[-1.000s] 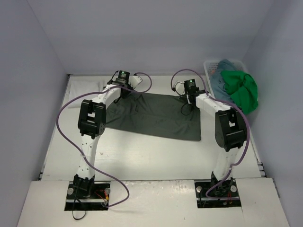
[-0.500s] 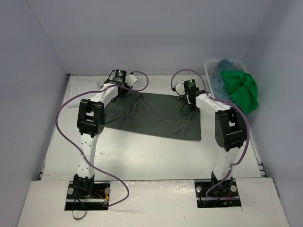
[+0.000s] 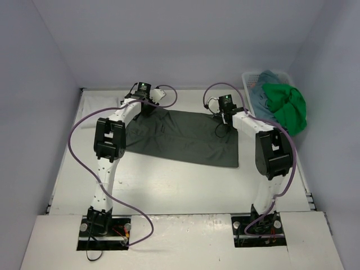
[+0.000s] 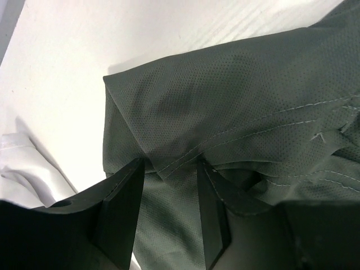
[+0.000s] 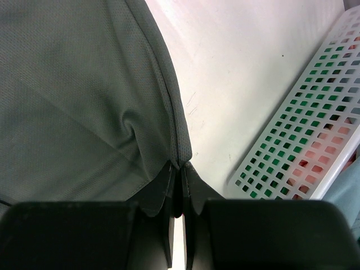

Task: Fold and stack the t-shirts
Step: Fold the tshirt

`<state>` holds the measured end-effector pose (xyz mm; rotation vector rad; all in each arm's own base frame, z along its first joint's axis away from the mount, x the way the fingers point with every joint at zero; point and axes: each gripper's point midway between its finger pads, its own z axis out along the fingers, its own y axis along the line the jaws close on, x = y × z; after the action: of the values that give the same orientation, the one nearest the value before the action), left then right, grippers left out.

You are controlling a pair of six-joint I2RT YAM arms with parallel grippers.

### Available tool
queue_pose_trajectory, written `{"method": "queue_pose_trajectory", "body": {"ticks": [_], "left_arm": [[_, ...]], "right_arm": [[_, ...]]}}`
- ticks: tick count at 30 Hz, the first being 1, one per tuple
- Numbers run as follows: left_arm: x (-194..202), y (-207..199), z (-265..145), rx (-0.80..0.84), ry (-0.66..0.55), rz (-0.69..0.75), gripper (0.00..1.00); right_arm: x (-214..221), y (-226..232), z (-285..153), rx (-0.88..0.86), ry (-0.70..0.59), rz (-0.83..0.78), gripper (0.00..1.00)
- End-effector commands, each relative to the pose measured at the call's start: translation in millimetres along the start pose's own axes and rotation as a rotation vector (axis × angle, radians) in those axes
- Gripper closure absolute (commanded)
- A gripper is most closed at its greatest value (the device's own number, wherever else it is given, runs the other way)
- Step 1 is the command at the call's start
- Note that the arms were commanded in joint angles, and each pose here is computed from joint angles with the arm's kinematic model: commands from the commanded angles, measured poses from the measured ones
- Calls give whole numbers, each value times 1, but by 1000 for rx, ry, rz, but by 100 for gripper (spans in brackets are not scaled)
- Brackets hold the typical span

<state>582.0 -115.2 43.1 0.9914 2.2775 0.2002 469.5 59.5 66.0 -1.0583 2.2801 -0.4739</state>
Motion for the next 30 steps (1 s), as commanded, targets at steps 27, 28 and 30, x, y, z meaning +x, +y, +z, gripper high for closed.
{"method": "queue_pose_trajectory", "body": {"ticks": [27, 28, 30], "left_arm": [[-26, 28, -45, -51, -76, -28, 93], [-27, 29, -49, -53, -76, -28, 93], [-32, 33, -58, -61, -89, -29, 93]], "right_arm": [[-17, 7, 3, 5, -40, 24, 100], [-18, 7, 3, 4, -42, 26, 100], [-18, 7, 3, 4, -43, 28, 100]]}}
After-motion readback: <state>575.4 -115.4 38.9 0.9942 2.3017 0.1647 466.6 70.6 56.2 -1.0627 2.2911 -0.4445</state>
